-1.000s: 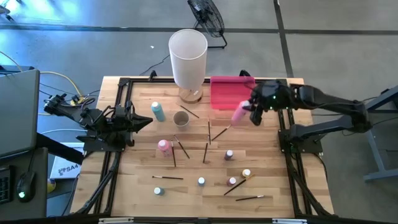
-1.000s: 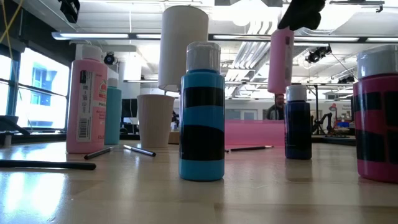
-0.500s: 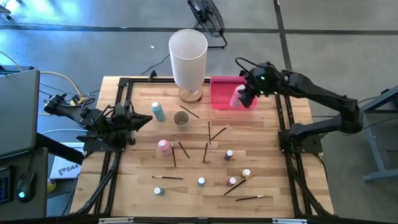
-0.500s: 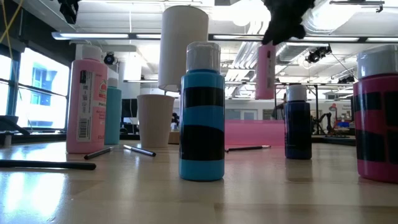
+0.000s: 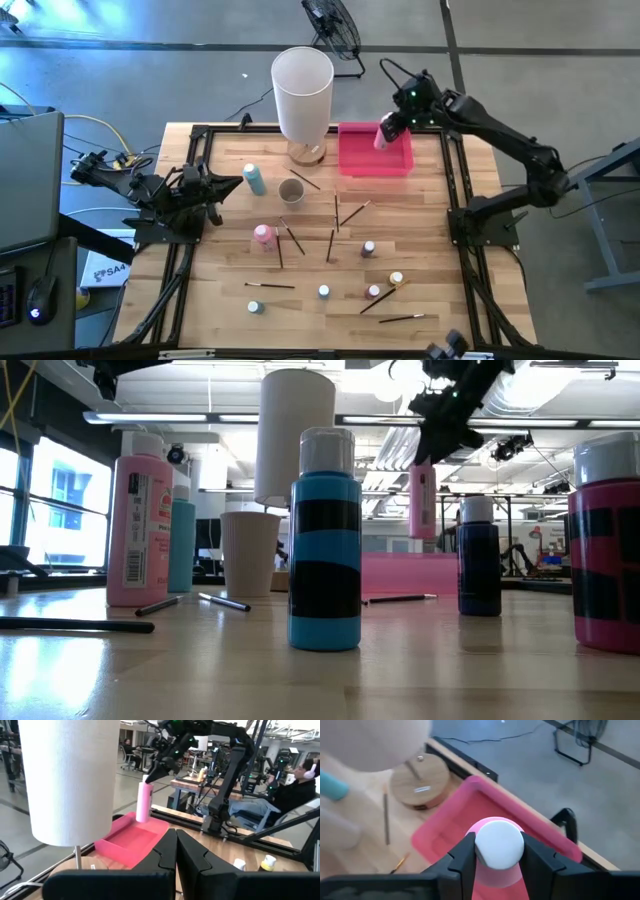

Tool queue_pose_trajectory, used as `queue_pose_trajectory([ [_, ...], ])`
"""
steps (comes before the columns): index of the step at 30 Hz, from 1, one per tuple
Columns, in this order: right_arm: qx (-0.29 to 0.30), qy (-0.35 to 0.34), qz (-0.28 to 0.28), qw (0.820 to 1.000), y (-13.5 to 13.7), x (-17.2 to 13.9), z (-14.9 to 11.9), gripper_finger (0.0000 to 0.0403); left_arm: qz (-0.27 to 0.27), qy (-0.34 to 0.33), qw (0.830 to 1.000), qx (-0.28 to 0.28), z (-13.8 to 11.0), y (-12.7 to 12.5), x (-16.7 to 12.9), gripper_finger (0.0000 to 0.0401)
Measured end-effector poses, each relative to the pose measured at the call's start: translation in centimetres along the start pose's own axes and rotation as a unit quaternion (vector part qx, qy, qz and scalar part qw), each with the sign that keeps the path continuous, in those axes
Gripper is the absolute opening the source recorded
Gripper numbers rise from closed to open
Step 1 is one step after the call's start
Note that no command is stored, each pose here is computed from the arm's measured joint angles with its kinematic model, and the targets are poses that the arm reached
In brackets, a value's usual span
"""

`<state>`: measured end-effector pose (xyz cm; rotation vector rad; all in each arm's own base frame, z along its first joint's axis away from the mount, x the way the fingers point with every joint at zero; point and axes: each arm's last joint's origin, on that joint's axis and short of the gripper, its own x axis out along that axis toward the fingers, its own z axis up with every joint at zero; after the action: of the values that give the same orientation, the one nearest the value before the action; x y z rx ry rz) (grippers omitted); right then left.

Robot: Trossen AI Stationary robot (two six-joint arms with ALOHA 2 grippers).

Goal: Pick & Place Paint Supplies
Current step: Put the big pink paint bottle into the pink bin

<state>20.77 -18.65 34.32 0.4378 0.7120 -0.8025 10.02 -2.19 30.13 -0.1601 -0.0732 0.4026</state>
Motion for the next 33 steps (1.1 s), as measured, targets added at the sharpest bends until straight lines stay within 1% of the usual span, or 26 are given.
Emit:
queue_pose_trajectory([
  [5, 0.021, 0.001, -0.019, 1.000, -1.4, 1.4, 0.5, 0.0118, 0.008, -0.001, 1.000, 0.000, 0.0, 0.0, 0.0, 0.0000],
  [11, 0.039, 0.025, -0.040, 0.998, -2.8, 4.0, 0.6, 0.0121, 0.014, -0.002, 1.000, 0.000, 0.0, 0.1, 0.0, 0.0000],
  [19, 0.034, 0.044, -0.057, 0.997, -4.0, 7.1, 0.6, 0.0117, 0.014, -0.002, 1.000, 0.000, 0.0, 0.1, 0.0, 0.0000],
  [23, 0.038, 0.054, -0.073, 0.995, -4.8, 7.9, 0.5, 0.0123, 0.013, -0.002, 1.000, 0.000, 0.0, 0.1, 0.0, 0.0000],
  [29, 0.034, 0.059, -0.082, 0.994, -5.7, 8.3, 0.4, 0.0115, 0.013, -0.002, 1.000, 0.000, 0.0, 0.1, 0.0, 0.0000],
  [33, 0.034, 0.061, -0.087, 0.994, -6.2, 8.3, 0.4, 0.0124, 0.013, -0.002, 1.000, 0.000, 0.0, 0.1, 0.0, 0.0000],
])
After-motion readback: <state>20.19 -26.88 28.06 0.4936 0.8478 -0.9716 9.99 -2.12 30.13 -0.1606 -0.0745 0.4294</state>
